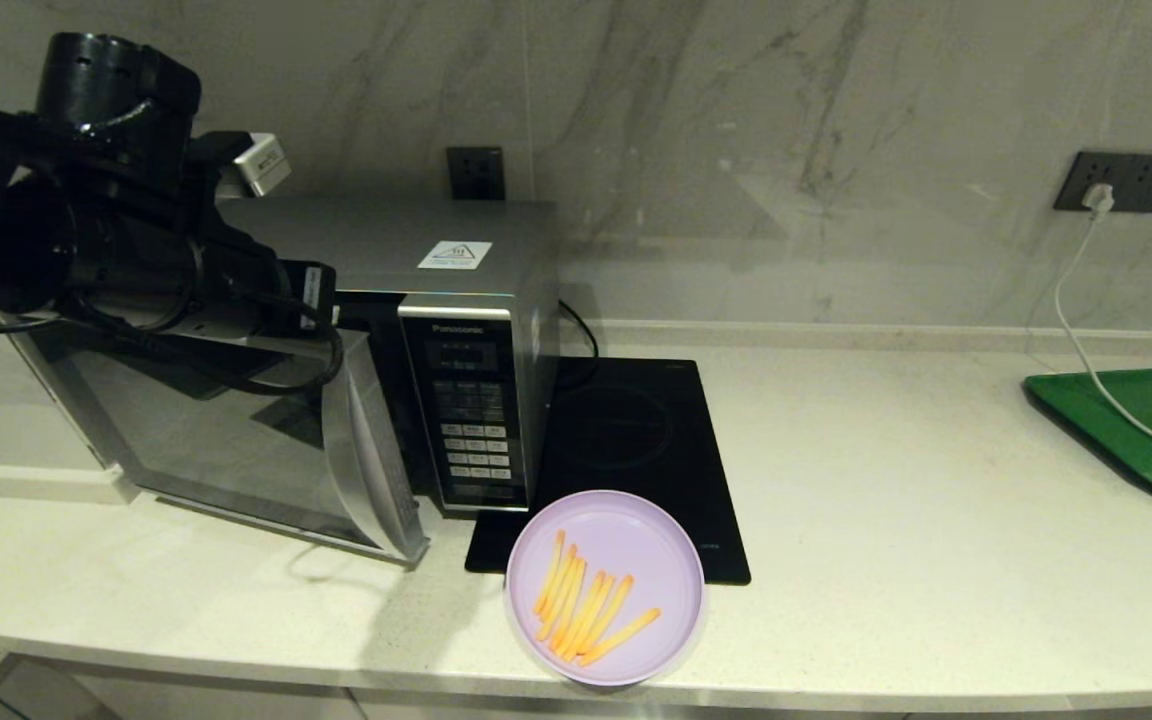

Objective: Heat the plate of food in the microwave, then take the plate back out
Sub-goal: Open the microwave oven

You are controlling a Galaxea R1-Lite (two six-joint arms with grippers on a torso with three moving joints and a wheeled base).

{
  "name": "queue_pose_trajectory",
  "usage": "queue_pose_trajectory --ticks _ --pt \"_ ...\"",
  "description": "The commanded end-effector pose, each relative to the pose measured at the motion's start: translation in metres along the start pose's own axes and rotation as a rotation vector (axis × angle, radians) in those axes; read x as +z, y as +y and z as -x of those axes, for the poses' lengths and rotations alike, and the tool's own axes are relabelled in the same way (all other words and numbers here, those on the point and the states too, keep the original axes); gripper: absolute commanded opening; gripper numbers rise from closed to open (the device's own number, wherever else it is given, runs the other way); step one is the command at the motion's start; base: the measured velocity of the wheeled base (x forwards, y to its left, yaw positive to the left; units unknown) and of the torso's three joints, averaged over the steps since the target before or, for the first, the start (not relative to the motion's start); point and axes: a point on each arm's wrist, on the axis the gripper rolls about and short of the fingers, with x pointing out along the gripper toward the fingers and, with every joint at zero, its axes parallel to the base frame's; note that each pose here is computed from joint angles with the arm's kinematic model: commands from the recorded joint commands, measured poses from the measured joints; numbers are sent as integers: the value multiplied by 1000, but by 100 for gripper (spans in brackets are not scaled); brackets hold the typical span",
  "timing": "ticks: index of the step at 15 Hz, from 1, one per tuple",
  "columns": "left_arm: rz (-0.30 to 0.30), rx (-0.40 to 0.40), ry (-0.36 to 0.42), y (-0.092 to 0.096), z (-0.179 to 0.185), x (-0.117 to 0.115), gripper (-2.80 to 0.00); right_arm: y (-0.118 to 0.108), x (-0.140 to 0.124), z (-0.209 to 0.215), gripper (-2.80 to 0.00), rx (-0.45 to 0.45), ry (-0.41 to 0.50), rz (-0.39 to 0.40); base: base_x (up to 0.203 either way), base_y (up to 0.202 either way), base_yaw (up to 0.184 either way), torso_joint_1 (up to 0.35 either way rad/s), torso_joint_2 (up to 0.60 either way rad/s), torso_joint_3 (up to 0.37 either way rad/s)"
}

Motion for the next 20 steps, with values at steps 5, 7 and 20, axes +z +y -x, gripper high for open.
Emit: queue_pose_trajectory --ticks 5,7,20 --pt "7 44 22 9 33 -12 -280 0 0 0 -280 0 1 -1 0 0 0 0 0 0" --pt "10 86 27 16 52 -25 -280 0 0 0 -280 0 1 -1 0 0 0 0 0 0" --pt "-63 284 -82 58 180 -67 -280 0 0 0 -280 0 1 -1 0 0 0 0 0 0"
